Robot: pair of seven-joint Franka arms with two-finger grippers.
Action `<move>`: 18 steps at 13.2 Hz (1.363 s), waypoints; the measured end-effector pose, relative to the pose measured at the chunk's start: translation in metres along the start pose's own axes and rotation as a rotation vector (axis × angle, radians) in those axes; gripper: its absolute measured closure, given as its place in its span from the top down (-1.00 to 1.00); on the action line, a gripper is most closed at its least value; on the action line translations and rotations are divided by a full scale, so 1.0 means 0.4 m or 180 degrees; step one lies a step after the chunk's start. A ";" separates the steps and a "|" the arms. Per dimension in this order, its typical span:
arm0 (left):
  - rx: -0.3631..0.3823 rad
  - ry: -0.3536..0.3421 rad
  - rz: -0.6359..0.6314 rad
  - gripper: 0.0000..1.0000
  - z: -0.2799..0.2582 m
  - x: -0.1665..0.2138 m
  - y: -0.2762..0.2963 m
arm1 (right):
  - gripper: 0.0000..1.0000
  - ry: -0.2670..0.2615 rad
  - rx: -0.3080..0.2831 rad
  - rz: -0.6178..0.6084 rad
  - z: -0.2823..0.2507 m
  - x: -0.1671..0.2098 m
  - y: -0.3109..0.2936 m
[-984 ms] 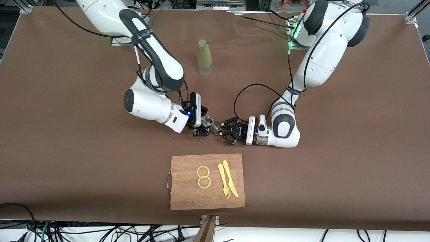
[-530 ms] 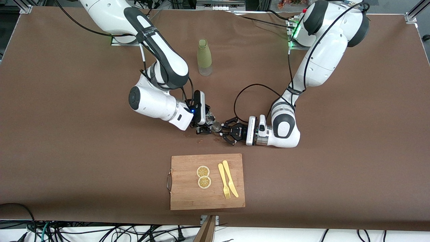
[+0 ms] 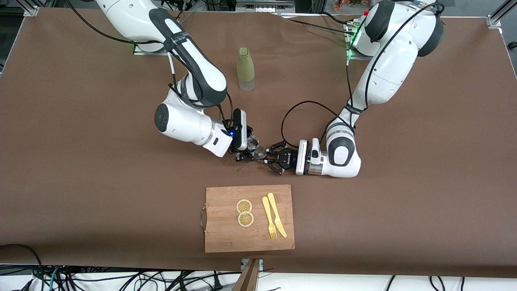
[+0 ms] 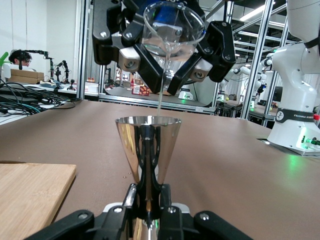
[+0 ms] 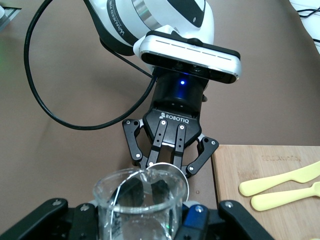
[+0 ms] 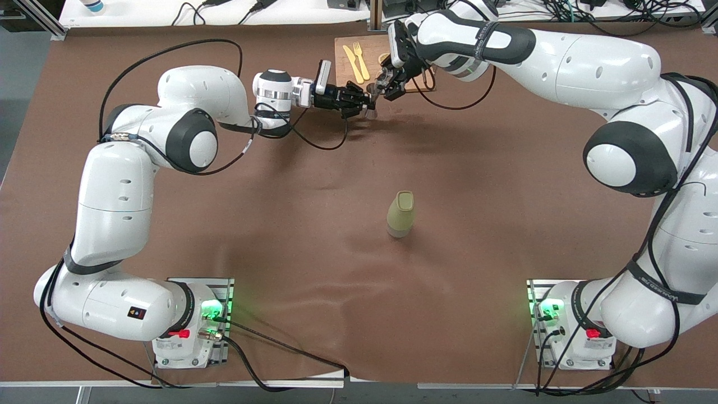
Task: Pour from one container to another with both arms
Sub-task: 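Carry the glass back with the right gripper while the left gripper returns the jigger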
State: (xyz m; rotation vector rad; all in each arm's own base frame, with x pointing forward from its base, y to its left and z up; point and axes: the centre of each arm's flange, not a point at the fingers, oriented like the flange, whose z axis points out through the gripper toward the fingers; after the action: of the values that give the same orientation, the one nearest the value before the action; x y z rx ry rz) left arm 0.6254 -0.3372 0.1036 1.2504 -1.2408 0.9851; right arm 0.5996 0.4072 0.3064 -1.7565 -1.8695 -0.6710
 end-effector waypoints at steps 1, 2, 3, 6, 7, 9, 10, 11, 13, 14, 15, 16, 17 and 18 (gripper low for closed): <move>0.0000 0.0000 0.0000 -0.59 0.000 0.000 0.000 | -0.72 0.0000 0.0000 0.0009 0.000 0.000 0.000; 0.0000 0.0000 0.0000 -0.59 0.000 0.000 0.000 | -0.72 -0.0001 0.0001 0.0016 0.000 -0.001 0.000; 0.0000 0.0000 0.0000 -0.59 0.000 0.000 0.000 | -0.72 0.0011 0.0001 0.0038 0.000 -0.003 0.000; 0.0001 -0.0001 0.0000 -0.59 0.000 0.000 0.000 | -0.72 0.0162 -0.0002 0.0198 -0.001 -0.004 0.002; 0.0001 -0.0001 0.0000 -0.59 0.000 0.000 0.000 | -0.72 0.0249 0.0007 0.0240 0.000 -0.004 0.001; 0.0001 -0.0001 0.0000 -0.59 0.000 0.000 0.000 | -0.72 0.0468 0.0018 0.0265 0.001 -0.002 -0.002; 0.0001 -0.0001 0.0000 -0.59 0.000 0.000 0.000 | -0.72 0.0578 0.0028 0.0274 0.000 -0.005 -0.001; 0.0002 -0.0002 0.0001 -0.59 0.000 0.000 0.000 | -0.72 0.0671 0.0053 0.0275 -0.006 -0.014 0.003; 0.0018 -0.0008 0.0011 -0.59 -0.008 0.001 -0.005 | -0.72 0.0807 0.0148 0.0266 -0.034 -0.053 0.022; 0.0048 -0.0014 0.0020 -0.59 -0.024 0.002 -0.013 | -0.72 0.0874 0.0215 0.0259 -0.058 -0.082 0.036; 0.0100 -0.0020 0.0037 -0.59 -0.053 0.002 -0.026 | -0.72 0.0946 0.0283 0.0244 -0.088 -0.113 0.051; 0.0172 -0.0013 0.0062 -0.59 -0.098 0.004 -0.043 | -0.72 0.1024 0.0351 0.0217 -0.123 -0.147 0.066; 0.0225 0.0003 0.0101 -0.59 -0.150 0.004 -0.058 | -0.72 0.1100 0.0406 0.0176 -0.160 -0.182 0.078; 0.0239 0.0012 0.0142 -0.59 -0.203 0.003 -0.069 | -0.72 0.1172 0.0450 0.0145 -0.196 -0.219 0.090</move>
State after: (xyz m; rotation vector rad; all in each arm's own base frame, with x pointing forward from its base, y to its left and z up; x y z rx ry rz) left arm 0.6626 -0.2600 0.1085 1.2830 -1.2434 1.0743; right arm 0.6416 0.2917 0.3104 -1.4671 -1.5808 -0.7660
